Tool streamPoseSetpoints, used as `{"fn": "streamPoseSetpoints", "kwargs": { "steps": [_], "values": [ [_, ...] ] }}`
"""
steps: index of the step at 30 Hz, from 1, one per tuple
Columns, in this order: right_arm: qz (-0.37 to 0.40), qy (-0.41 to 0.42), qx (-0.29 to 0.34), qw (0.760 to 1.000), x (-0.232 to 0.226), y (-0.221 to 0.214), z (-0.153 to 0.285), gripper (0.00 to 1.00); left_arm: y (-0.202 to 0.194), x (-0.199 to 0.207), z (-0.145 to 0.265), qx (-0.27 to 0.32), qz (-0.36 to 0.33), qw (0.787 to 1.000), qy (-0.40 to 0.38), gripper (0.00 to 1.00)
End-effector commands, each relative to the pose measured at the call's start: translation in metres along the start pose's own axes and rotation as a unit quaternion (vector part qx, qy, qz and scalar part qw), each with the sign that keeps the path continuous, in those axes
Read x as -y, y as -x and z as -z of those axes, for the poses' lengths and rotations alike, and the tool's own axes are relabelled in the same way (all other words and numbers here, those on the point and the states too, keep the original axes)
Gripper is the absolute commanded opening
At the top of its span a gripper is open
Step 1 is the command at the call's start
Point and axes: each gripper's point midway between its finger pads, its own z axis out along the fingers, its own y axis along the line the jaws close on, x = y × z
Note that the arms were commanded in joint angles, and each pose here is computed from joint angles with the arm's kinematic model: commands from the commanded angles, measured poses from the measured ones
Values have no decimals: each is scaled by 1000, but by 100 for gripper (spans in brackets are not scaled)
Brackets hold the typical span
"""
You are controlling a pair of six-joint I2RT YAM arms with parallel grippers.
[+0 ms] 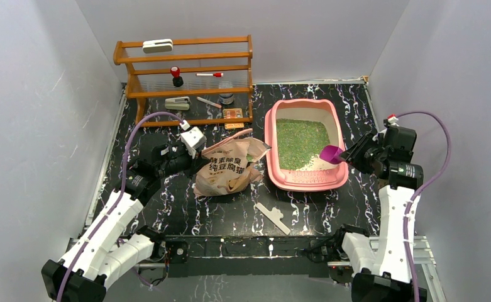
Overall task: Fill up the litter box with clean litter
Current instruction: 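Pour the cat litter into the litter box, then scoop the cat litter from the cat litter bag.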
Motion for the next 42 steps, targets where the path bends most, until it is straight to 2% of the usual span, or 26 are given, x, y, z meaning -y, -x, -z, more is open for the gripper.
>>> {"fn": "streamPoseSetpoints", "kwargs": {
  "steps": [1,6,13,19,24,30,36,42],
  "values": [
    [45,-17,19,999,-3,23,11,0,47,4,6,81,-48,995,-13,0],
    [79,-6,19,997,-11,36,12,0,46,4,6,79,-48,996,-12,0],
    [96,131,-22,987,-74,58,16,0,45,8,6,72,-45,996,-23,0],
    [88,275,-75,955,-129,53,36,0,45,10,6,68,-43,996,-30,0],
    [93,342,-127,926,-163,28,39,0,44,10,7,66,-43,996,-29,0],
    [132,344,-166,915,-181,-2,30,0,45,10,8,66,-43,997,-27,0],
    [184,286,-236,910,-171,-46,3,0,44,12,8,65,-38,997,-34,0],
    [236,267,-279,892,-196,-88,-23,0,43,17,8,64,-36,996,-48,0]
  ]
}}
